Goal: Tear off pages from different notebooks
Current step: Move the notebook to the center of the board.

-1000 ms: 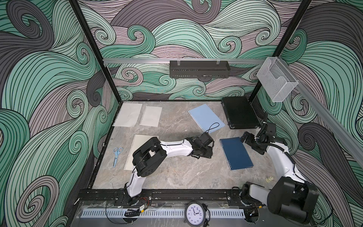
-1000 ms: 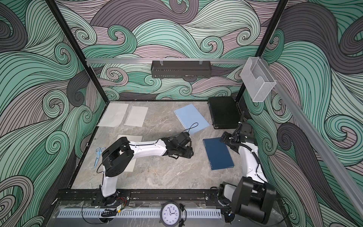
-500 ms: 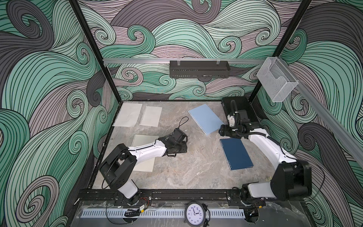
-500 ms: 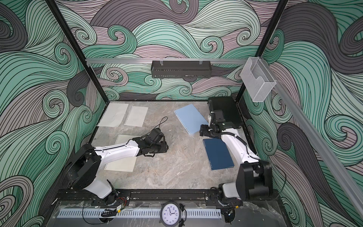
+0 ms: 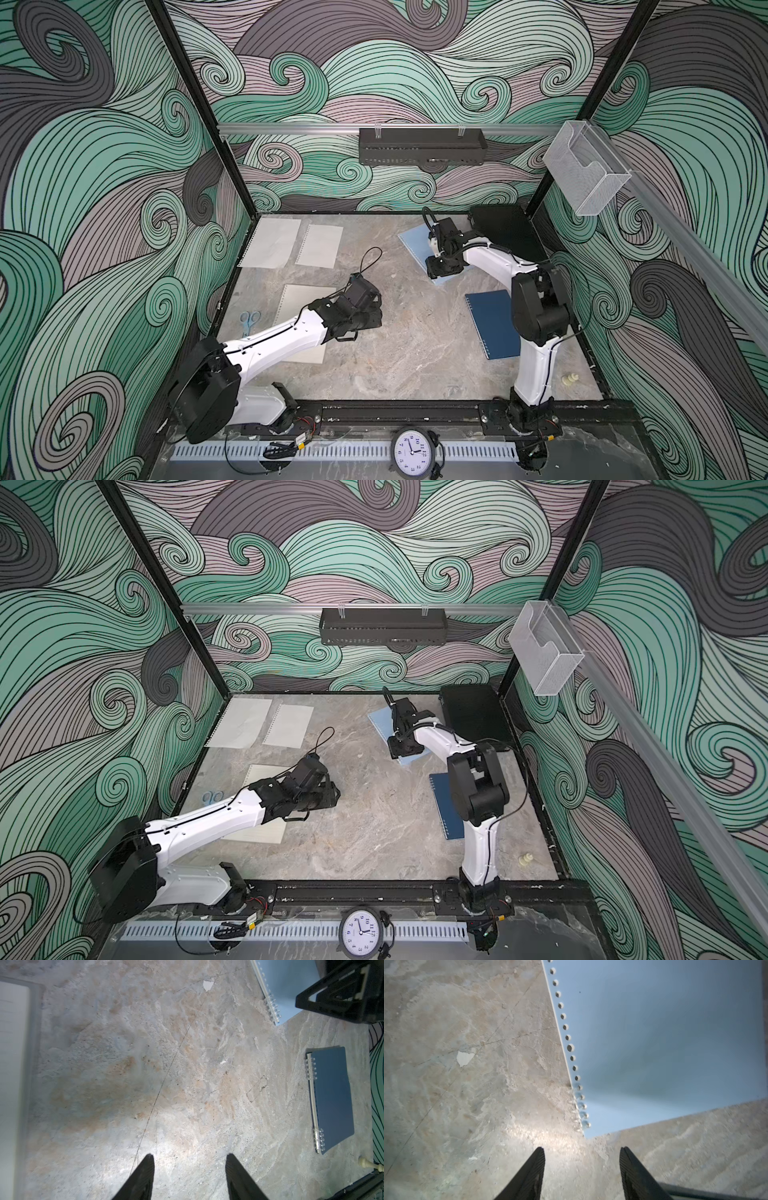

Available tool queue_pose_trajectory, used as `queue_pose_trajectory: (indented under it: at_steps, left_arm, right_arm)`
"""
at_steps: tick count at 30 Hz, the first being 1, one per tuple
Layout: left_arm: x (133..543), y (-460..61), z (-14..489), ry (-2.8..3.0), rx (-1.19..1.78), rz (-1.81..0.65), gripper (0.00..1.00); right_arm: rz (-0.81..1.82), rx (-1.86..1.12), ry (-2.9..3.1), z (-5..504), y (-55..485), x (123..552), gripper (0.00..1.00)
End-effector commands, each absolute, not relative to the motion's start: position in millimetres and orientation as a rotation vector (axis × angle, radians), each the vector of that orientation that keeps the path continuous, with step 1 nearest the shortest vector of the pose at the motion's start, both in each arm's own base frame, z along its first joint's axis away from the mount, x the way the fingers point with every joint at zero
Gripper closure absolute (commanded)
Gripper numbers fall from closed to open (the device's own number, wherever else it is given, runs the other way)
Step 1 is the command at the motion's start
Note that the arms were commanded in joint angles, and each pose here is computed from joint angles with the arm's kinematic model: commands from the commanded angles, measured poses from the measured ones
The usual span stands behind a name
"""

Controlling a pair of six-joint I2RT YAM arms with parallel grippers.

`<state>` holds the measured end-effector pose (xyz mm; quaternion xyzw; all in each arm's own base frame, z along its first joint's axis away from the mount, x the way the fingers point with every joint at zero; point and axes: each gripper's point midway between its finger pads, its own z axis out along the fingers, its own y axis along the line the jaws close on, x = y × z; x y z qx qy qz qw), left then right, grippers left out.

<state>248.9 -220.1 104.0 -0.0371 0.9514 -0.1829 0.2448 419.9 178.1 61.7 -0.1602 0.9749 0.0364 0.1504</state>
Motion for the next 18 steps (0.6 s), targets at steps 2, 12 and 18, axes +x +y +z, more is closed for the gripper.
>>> queue_pose_trajectory:
  at_steps: [2,12,18]
  left_arm:
    - [245.4,-197.4,105.1,2.585,-0.182,-0.431,0.44]
    - [243.1,-190.5,103.6,2.592,-0.183,-0.397,0.43]
    - [244.5,-191.0,105.7,2.594,-0.179,-0.392,0.43]
  right_arm:
    - [0.031,-0.548,2.844,46.9,179.3,422.3,0.45]
    - [0.054,-0.63,2.887,23.9,195.2,421.7,0.6]
    - [0.052,-0.683,2.906,14.5,203.1,409.2,0.73]
